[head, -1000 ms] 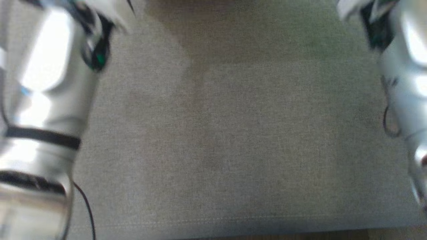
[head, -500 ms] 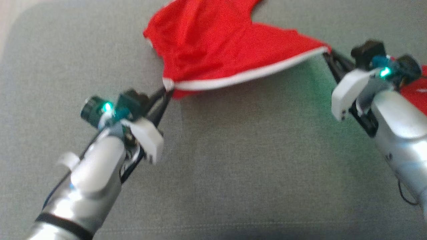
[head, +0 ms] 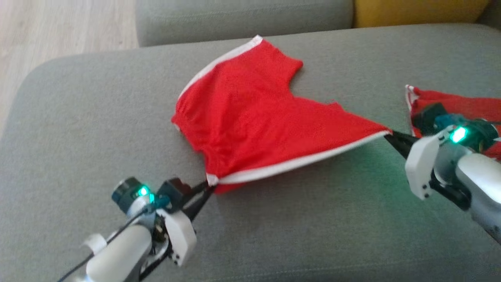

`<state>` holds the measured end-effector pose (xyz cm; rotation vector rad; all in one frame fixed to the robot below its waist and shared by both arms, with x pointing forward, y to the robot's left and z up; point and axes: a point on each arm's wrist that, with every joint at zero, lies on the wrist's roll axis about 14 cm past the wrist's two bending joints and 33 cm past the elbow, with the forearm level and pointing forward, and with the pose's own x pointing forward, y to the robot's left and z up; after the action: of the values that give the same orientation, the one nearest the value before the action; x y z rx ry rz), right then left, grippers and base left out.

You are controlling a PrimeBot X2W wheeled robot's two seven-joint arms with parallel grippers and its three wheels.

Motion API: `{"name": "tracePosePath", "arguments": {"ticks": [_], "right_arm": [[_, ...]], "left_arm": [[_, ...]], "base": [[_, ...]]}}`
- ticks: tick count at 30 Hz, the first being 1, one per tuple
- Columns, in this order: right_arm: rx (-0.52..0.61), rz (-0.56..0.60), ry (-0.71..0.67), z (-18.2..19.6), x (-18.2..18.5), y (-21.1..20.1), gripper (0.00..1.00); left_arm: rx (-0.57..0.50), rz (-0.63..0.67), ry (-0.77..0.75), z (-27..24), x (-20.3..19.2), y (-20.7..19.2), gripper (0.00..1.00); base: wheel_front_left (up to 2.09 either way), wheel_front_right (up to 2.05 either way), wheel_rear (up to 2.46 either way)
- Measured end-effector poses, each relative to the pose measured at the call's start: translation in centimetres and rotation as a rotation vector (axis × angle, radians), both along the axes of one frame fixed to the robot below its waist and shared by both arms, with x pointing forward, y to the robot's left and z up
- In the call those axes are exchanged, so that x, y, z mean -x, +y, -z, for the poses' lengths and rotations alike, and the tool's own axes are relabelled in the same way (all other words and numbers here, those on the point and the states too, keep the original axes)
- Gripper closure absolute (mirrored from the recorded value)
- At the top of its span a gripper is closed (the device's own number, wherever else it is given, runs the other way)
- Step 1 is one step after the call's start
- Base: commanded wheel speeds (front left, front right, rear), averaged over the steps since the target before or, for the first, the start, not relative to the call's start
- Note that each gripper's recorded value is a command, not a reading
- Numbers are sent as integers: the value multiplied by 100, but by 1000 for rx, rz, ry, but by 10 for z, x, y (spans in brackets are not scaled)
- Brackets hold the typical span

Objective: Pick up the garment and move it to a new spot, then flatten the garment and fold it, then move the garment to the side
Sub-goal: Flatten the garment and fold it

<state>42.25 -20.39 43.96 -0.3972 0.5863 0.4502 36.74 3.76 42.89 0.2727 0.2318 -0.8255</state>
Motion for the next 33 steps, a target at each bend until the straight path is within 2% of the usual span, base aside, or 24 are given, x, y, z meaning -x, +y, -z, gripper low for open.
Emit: {"name": "tracePosePath", "arguments": {"ticks": [14, 22, 28, 33], "right_arm": [[19, 93, 209, 3, 81, -59, 100], [15, 70, 143, -19, 58, -55, 100], [34, 11, 42, -51, 8, -36, 100], [46, -47, 0, -61, -32, -10, 100]], "left_arm": [[68, 153, 167, -5, 81, -41, 100], [139, 94, 128, -29, 69, -40, 100], [184, 0, 71, -49, 39, -28, 100], [217, -57, 63, -53, 24, -18, 100]], "base": [[0, 0, 0], [0, 0, 0], [0, 0, 0], [0, 0, 0]]}}
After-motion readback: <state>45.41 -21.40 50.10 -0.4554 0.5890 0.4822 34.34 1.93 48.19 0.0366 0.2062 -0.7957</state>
